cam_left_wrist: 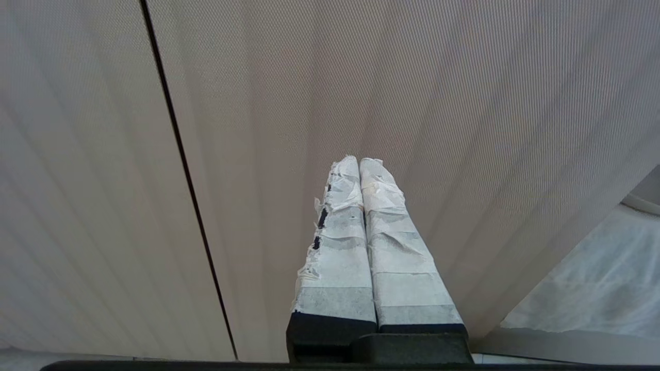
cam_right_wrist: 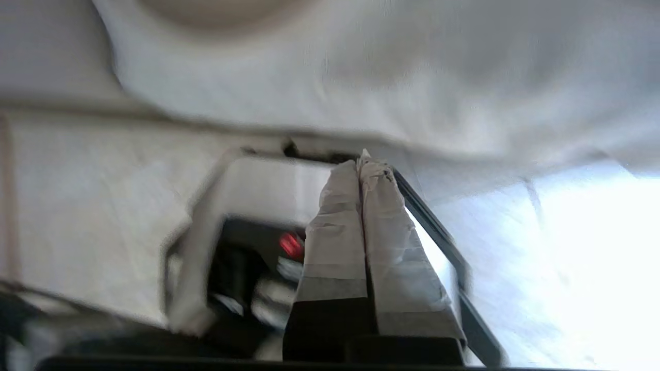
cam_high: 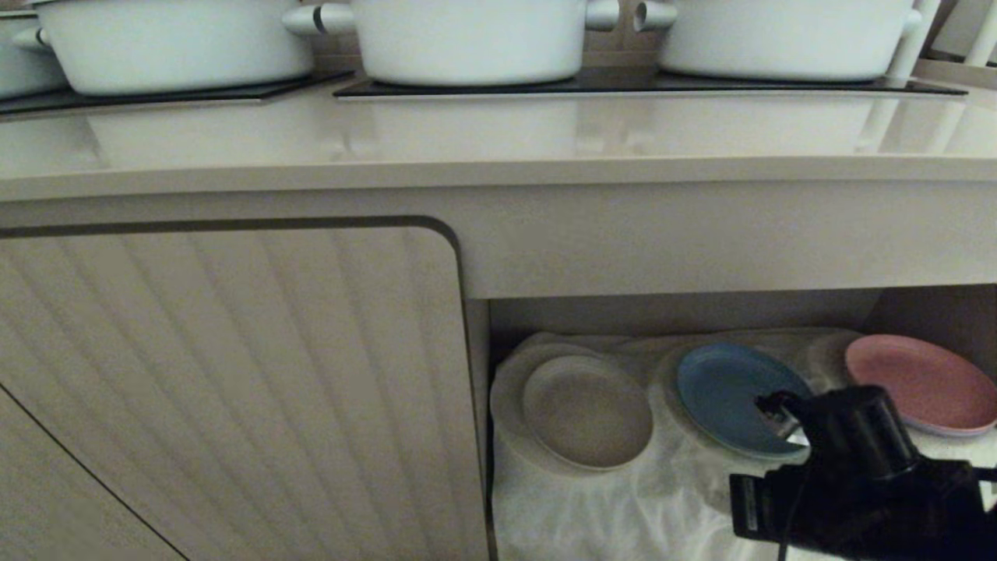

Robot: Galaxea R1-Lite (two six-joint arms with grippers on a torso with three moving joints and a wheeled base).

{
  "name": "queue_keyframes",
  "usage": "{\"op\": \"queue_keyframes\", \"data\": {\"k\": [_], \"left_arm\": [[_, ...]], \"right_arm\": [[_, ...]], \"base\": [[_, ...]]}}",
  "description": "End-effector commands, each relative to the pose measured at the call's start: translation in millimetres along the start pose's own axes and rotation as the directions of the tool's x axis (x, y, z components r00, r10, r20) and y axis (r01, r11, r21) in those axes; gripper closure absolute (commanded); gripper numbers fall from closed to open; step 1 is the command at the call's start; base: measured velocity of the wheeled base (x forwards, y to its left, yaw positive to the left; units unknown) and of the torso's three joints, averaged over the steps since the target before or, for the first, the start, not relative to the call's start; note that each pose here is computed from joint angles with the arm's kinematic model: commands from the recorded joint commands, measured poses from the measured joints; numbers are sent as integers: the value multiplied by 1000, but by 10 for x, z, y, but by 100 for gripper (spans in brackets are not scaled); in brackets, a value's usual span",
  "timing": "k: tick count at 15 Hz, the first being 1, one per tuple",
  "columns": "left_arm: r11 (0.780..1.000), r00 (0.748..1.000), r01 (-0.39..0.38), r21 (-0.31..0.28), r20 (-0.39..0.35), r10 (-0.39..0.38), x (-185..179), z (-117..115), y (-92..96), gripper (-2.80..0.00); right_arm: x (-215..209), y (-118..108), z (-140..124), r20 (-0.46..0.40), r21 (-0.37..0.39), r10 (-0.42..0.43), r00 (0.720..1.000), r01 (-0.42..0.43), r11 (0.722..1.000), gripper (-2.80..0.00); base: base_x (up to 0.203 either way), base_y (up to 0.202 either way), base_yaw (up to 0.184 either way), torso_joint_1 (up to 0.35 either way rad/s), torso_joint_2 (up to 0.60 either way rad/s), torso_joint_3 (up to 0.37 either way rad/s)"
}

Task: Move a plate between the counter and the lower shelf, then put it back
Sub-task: Pick up the plate in the cupboard

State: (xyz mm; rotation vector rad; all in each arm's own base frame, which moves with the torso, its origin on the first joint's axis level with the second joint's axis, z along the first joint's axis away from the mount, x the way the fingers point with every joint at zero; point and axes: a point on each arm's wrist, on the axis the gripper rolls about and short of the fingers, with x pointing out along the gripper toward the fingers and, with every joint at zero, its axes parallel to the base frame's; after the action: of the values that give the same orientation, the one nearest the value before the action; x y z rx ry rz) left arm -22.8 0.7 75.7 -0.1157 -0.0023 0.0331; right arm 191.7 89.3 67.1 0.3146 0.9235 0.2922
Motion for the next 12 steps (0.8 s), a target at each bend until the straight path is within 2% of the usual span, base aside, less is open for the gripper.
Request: {"op": "queue_keyframes", "data": {"k": [1, 3, 4, 5, 8, 10, 12], "left_arm": [[1000, 1000, 0, -1, 1, 0, -1, 2, 0, 0], [1000, 1000, -1, -1, 0, 1, 0, -1, 0, 0], [1000, 1000, -1, -1, 0, 1, 0, -2, 0, 0], [1000, 1000, -1, -2, 0, 1, 0, -2, 0, 0], [1000, 1000, 0, -1, 1, 0, -1, 1, 0, 0], [1000, 1000, -1, -1, 0, 1, 0, -1, 0, 0], [1000, 1000, -1, -2, 0, 1, 0, -2, 0, 0]], "right_arm": [[-311, -71, -225, 34, -31, -15, 999, 16, 999, 0], [-412, -198, -432, -18, -76, -174, 985, 173, 982, 0], [-458, -230, -481, -22, -81, -223, 975, 221, 972, 0], [-512, -254, -528, -16, -80, -247, 969, 245, 966, 0], [-744, -294, -640, 54, -69, -237, 970, 240, 968, 0], [-923, -338, -742, 83, -60, -262, 961, 268, 962, 0], [-1100, -376, -825, 129, -12, -299, 946, 303, 953, 0]], "base": [[0, 0, 0, 0, 0, 0], [0, 0, 0, 0, 0, 0], [0, 0, 0, 0, 0, 0], [0, 0, 0, 0, 0, 0], [0, 0, 0, 0, 0, 0], [0, 0, 0, 0, 0, 0], [0, 0, 0, 0, 0, 0]]}}
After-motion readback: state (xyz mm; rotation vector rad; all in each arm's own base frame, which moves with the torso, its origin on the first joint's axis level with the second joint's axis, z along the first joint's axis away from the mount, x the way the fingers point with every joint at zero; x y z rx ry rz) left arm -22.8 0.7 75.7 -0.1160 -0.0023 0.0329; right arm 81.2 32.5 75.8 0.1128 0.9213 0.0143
